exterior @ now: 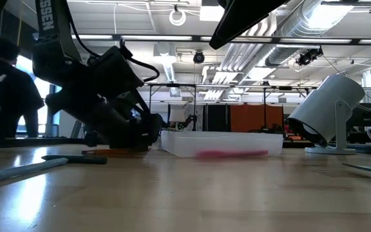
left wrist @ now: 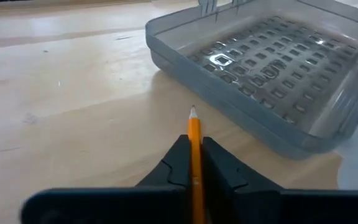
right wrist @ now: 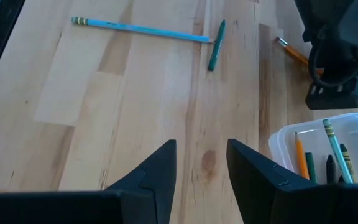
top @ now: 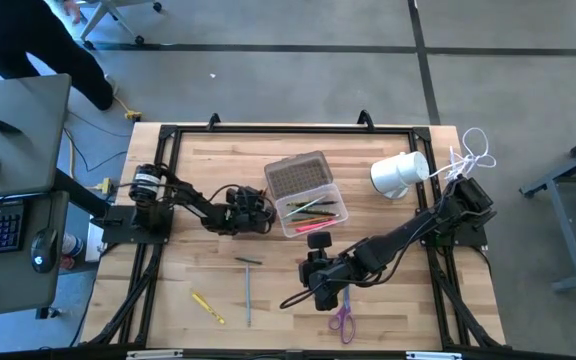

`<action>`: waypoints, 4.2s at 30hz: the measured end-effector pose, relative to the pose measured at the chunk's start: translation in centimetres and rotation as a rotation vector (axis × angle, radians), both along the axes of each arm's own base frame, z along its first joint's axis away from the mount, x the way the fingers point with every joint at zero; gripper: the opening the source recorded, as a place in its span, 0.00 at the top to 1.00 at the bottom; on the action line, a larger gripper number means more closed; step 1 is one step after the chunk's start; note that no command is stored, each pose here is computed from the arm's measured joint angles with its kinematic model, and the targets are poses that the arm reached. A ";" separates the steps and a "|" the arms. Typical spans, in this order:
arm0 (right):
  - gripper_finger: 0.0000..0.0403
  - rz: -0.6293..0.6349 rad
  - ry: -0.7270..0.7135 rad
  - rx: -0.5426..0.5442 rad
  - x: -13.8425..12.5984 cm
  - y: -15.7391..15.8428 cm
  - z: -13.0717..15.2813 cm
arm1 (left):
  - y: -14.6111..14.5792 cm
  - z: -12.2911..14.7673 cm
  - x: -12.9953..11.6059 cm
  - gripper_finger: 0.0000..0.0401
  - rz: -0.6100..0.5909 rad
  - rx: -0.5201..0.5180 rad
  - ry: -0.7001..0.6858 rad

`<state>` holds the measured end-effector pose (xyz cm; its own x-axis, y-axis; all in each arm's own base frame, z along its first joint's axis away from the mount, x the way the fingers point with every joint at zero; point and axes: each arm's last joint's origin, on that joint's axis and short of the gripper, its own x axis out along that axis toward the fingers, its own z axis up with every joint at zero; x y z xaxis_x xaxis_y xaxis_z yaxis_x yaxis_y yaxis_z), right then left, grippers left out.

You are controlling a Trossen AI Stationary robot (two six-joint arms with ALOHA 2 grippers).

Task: Pick & place school supplies into a supply box
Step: Put the orange pencil into the gray supply box, then put the green crayon into the gray supply box

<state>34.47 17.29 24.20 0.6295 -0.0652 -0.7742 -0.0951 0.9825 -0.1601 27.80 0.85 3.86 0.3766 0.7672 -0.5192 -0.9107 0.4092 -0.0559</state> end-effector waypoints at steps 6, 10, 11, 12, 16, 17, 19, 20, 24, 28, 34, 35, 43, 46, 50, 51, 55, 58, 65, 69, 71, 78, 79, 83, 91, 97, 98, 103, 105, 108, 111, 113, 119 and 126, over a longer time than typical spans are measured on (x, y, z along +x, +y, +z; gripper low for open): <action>0.69 0.001 0.002 0.001 0.0 0.0 0.0 | -0.1 1.2 0.1 0.89 -0.060 -0.037 0.015; 0.69 0.001 0.002 0.001 0.0 0.0 0.0 | -0.2 3.0 0.1 0.90 -0.113 -0.053 0.013; 0.69 0.002 0.003 0.001 0.0 0.0 0.0 | -0.3 3.4 0.0 0.90 -0.126 -0.047 0.026; 0.69 0.003 0.005 0.002 0.0 0.0 0.0 | -0.3 3.9 -0.2 0.90 -0.137 -0.042 0.039; 0.69 0.018 0.015 0.022 0.0 0.1 0.0 | -0.3 6.7 -0.8 0.90 -0.147 -0.020 0.032; 0.69 0.021 0.016 0.028 0.0 0.1 0.0 | -0.3 7.7 -1.0 0.90 -0.143 -0.010 0.018; 0.69 0.022 0.015 0.028 0.0 0.1 0.0 | -0.3 9.5 -1.2 0.90 -0.159 0.014 -0.020; 0.69 0.021 0.015 0.028 0.0 0.1 0.0 | -0.4 10.3 -1.3 0.90 -0.179 0.024 -0.039; 0.69 0.021 0.014 0.028 0.0 0.1 0.0 | -1.3 14.0 -1.2 0.90 -0.324 0.075 -0.162; 0.69 0.020 0.014 0.027 0.0 0.1 0.0 | -2.1 15.6 -0.3 0.90 -0.598 0.071 -0.259; 0.69 0.019 0.005 0.033 0.0 0.1 0.0 | -2.1 14.0 2.4 0.90 -0.636 0.056 -0.237; 0.69 0.018 0.004 0.033 0.0 0.1 0.0 | -2.0 14.0 3.2 0.90 -0.658 0.048 -0.237; 0.69 0.023 0.001 0.032 0.1 0.2 0.1 | 0.2 14.6 10.5 0.90 -0.702 -0.002 -0.170; 0.69 0.023 0.009 0.028 0.0 0.1 0.0 | 1.2 14.2 12.9 0.90 -0.683 -0.053 -0.089; 0.69 0.029 0.022 0.034 -0.1 0.2 -0.1 | 1.8 13.2 15.6 0.86 -0.676 -0.093 -0.056; 0.69 0.032 0.024 0.038 -0.1 0.2 -0.1 | 2.0 13.0 16.2 0.86 -0.675 -0.097 -0.054; 0.69 0.039 0.032 0.042 -0.2 0.3 -0.1 | 2.1 11.9 17.6 0.86 -0.667 -0.106 -0.019; 0.69 0.043 0.031 0.040 -0.3 0.5 -0.1 | 2.1 11.3 17.6 0.85 -0.634 -0.132 0.023; 0.69 0.057 0.029 0.041 -0.6 1.0 -0.1 | 2.1 11.2 17.4 0.75 -0.628 -0.140 0.061; 0.69 0.039 0.026 0.056 -0.6 1.1 -0.1 | 2.1 11.2 17.3 0.67 -0.631 -0.137 0.066; 0.69 0.038 0.025 0.055 -0.5 1.0 -0.1 | 2.1 11.2 17.4 0.64 -0.638 -0.129 0.071; 0.69 0.038 0.030 0.054 -0.6 1.0 -0.1 | 2.1 10.9 17.1 0.61 -0.639 -0.140 0.114; 0.69 0.038 0.030 0.054 -0.6 1.0 -0.1 | 2.1 10.8 16.9 0.61 -0.638 -0.149 0.137; 0.69 0.038 0.030 0.055 -0.6 1.0 -0.1 | 2.0 10.2 16.1 0.61 -0.631 -0.189 0.238; 0.69 0.036 0.025 0.054 -0.6 1.0 -0.1 | 1.8 10.7 14.7 0.60 -0.638 -0.253 0.359; 0.69 0.035 0.019 0.055 -0.5 1.1 0.0 | 1.8 12.1 15.1 0.61 -0.643 -0.240 0.318; 0.69 0.035 0.018 0.056 -0.5 1.1 0.0 | 1.9 12.3 15.3 0.61 -0.644 -0.237 0.310; 0.69 0.034 0.020 0.053 -0.5 1.0 0.0 | 2.0 13.0 15.8 0.70 -0.647 -0.221 0.274; 0.69 0.034 0.019 0.054 -0.5 1.0 0.0 | 2.0 13.2 15.9 0.76 -0.648 -0.220 0.270; 0.69 0.034 0.020 0.054 -0.5 1.0 0.0 | 2.0 13.6 16.1 0.86 -0.650 -0.212 0.253; 0.69 0.034 0.020 0.054 -0.5 1.0 0.0 | 2.0 13.6 16.1 0.95 -0.661 -0.204 0.267; 0.69 0.034 0.020 0.054 -0.5 1.0 0.0 | 2.0 13.6 16.1 0.97 -0.676 -0.194 0.286; 0.69 0.036 0.027 0.053 -0.6 1.0 -0.1 | 1.7 17.3 13.7 0.85 -0.656 -0.269 0.428; 0.69 0.029 0.031 0.052 -0.6 1.0 -0.1 | -1.3 23.9 8.0 0.77 -0.555 -0.429 0.719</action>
